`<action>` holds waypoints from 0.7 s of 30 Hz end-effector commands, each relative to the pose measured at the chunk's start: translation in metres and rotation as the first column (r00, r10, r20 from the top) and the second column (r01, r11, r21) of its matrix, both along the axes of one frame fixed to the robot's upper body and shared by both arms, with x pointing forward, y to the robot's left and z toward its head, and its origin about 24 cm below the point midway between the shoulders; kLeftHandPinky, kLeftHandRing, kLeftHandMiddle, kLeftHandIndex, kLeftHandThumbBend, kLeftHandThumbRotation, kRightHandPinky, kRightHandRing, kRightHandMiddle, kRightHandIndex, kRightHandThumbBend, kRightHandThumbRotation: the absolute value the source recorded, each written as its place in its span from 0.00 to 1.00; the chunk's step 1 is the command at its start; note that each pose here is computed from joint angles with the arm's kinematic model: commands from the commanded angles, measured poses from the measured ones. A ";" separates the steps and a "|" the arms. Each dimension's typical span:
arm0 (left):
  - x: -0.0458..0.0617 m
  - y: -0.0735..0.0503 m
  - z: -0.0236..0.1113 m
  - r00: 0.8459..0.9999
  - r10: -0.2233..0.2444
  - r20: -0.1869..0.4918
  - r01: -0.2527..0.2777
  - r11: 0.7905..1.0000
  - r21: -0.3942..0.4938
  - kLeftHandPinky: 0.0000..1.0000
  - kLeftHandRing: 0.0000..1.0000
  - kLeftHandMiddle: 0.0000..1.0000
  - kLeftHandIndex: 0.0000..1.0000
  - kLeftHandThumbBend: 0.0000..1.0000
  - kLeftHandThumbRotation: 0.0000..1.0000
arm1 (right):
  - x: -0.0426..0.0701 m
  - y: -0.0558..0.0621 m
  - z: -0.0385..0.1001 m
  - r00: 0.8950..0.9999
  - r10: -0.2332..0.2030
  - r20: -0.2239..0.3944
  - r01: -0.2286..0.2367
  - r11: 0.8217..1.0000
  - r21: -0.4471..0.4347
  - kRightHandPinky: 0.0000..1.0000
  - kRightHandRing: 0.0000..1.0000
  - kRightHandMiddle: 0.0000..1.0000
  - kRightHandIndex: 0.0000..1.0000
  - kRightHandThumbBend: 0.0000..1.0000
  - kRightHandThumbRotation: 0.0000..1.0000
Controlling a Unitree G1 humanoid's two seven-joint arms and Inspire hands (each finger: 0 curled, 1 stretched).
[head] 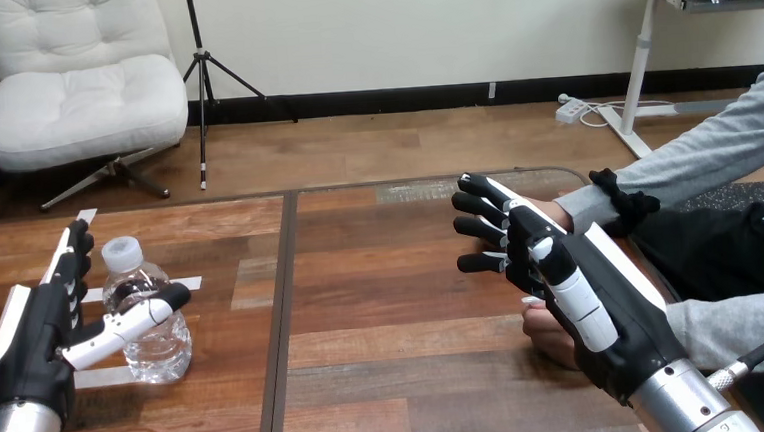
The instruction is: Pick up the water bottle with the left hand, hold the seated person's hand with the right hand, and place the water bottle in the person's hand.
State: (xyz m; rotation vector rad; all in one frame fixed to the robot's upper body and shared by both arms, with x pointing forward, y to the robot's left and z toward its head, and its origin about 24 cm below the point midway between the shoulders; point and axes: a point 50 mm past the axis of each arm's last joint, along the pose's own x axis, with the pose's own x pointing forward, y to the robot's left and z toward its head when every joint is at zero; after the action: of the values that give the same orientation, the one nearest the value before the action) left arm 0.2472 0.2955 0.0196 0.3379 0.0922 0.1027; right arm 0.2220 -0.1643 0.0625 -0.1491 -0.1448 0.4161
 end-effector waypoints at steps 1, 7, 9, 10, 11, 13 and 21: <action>0.010 0.000 0.015 0.998 -0.036 0.045 0.032 0.996 0.079 1.00 1.00 1.00 1.00 1.00 0.35 | 0.006 0.005 0.018 0.996 0.014 0.085 -0.016 1.000 0.020 0.80 0.92 0.94 0.94 1.00 1.00; 0.010 -0.001 0.013 0.999 -0.042 0.026 0.040 0.996 0.078 1.00 1.00 1.00 1.00 1.00 0.34 | 0.006 0.005 0.018 0.996 0.017 0.082 -0.019 1.000 0.023 0.80 0.92 0.94 0.94 1.00 1.00; 0.010 -0.002 0.012 0.999 -0.044 0.020 0.042 0.997 0.071 1.00 1.00 1.00 1.00 1.00 0.32 | 0.006 0.005 0.019 0.997 0.018 0.081 -0.019 1.000 0.022 0.80 0.93 0.94 0.95 1.00 1.00; 0.011 -0.002 0.012 0.999 -0.044 0.019 0.043 0.997 0.067 1.00 1.00 1.00 1.00 1.00 0.32 | 0.006 0.005 0.019 0.997 0.018 0.081 -0.020 1.000 0.022 0.80 0.93 0.94 0.95 1.00 1.00; 0.011 -0.002 0.012 0.999 -0.045 0.018 0.044 0.997 0.065 1.00 1.00 1.00 1.00 1.00 0.32 | 0.006 0.005 0.019 0.997 0.018 0.081 -0.020 1.000 0.022 0.80 0.93 0.94 0.95 1.00 1.00; 0.011 -0.002 0.011 0.999 -0.046 0.010 0.046 0.997 0.069 1.00 1.00 1.00 1.00 1.00 0.31 | 0.006 0.006 0.019 0.997 0.017 0.081 -0.019 1.000 0.021 0.81 0.93 0.95 0.95 1.00 1.00; 0.011 -0.004 0.008 0.999 -0.047 -0.014 0.048 0.997 0.066 1.00 1.00 1.00 1.00 1.00 0.32 | 0.005 0.006 0.020 0.996 0.016 0.083 -0.018 1.000 0.023 0.81 0.93 0.95 0.95 1.00 1.00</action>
State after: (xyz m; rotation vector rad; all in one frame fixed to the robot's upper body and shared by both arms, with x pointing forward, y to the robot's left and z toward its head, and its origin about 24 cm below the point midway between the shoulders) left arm 0.2477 0.2902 0.0149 0.3754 0.1229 0.0693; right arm 0.2221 -0.1643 0.0622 -0.1470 -0.1386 0.4160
